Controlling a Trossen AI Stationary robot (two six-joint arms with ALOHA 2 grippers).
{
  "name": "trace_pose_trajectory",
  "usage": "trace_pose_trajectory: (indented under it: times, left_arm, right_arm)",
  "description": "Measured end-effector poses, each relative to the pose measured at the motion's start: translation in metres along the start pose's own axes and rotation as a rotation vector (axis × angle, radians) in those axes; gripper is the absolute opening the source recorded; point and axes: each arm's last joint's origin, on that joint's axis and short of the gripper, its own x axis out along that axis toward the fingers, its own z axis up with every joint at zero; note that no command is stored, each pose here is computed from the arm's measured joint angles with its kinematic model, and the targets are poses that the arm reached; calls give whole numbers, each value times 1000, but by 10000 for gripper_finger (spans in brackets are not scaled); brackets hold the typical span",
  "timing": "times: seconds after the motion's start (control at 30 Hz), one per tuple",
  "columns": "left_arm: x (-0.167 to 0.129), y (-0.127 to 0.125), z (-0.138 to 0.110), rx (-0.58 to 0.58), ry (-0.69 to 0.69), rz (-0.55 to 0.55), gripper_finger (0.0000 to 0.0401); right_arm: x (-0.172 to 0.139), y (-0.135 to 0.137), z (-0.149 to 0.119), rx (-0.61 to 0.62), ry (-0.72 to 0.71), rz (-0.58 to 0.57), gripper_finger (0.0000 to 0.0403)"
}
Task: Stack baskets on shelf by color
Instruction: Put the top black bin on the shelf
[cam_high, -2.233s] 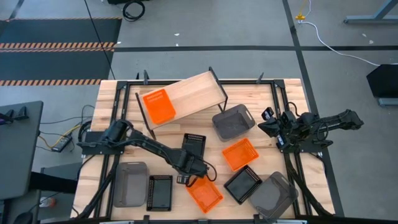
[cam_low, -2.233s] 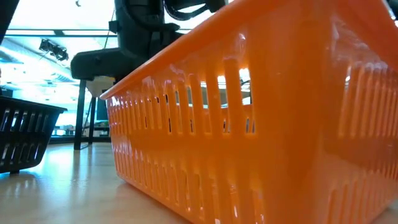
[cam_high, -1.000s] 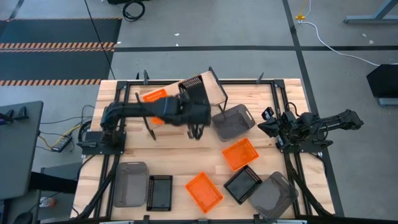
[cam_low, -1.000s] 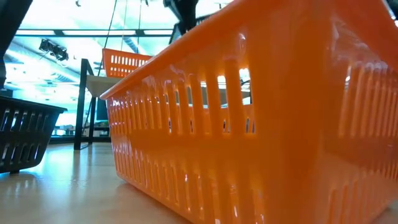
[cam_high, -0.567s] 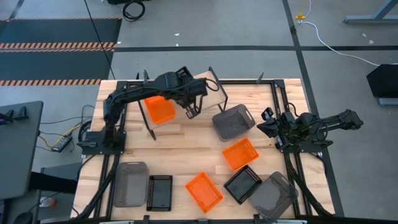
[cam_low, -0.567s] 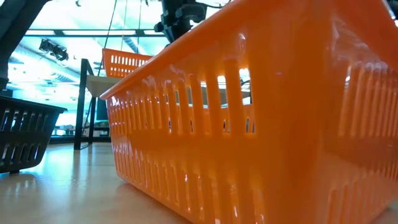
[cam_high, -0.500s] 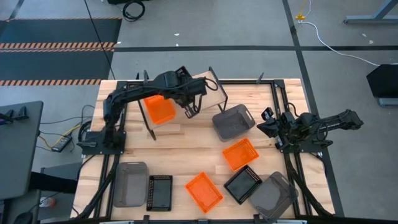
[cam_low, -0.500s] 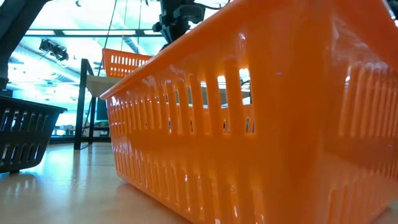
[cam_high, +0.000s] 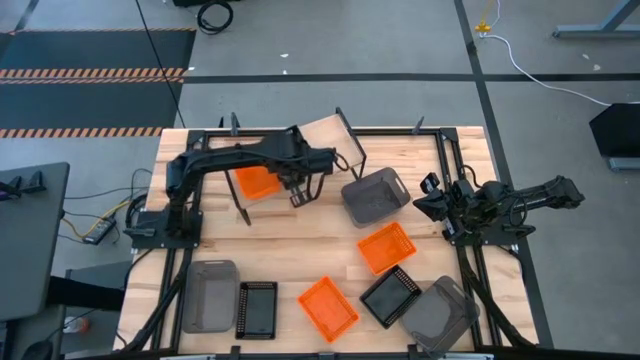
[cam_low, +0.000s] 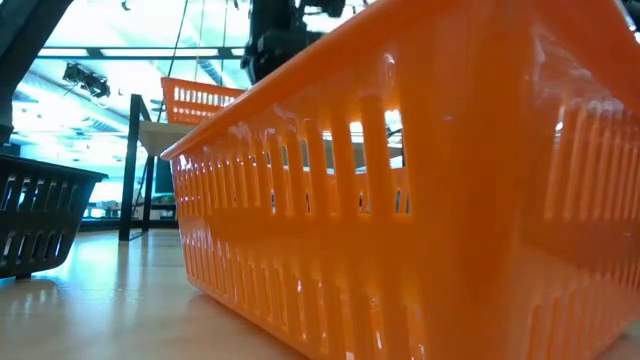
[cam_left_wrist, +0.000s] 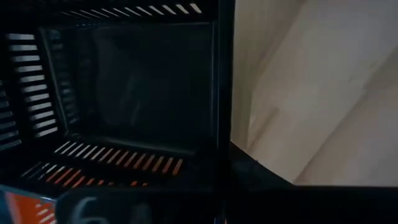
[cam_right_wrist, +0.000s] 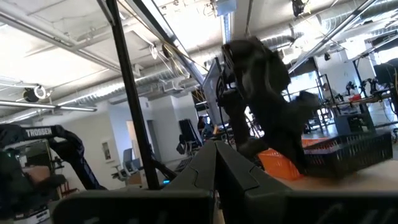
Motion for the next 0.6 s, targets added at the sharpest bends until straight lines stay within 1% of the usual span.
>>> trace_pose_trajectory:
  times: [0.1, 0.23, 0.4, 0.6]
  left_arm:
    - [12, -2, -1, 5, 21, 20, 14]
    - [12, 0, 0, -2, 11, 28, 33]
    - [-5, 4, 6, -23, -63, 15, 60]
    - [-24, 9, 11, -48, -139, -4, 82]
  right_arm:
    - [0, 0, 0, -1, 0, 0, 12]
    - [0, 0, 0, -4, 1, 0, 12]
    - [0, 0, -1, -8, 11, -2, 12]
    - [0, 0, -1, -10, 15, -4, 12]
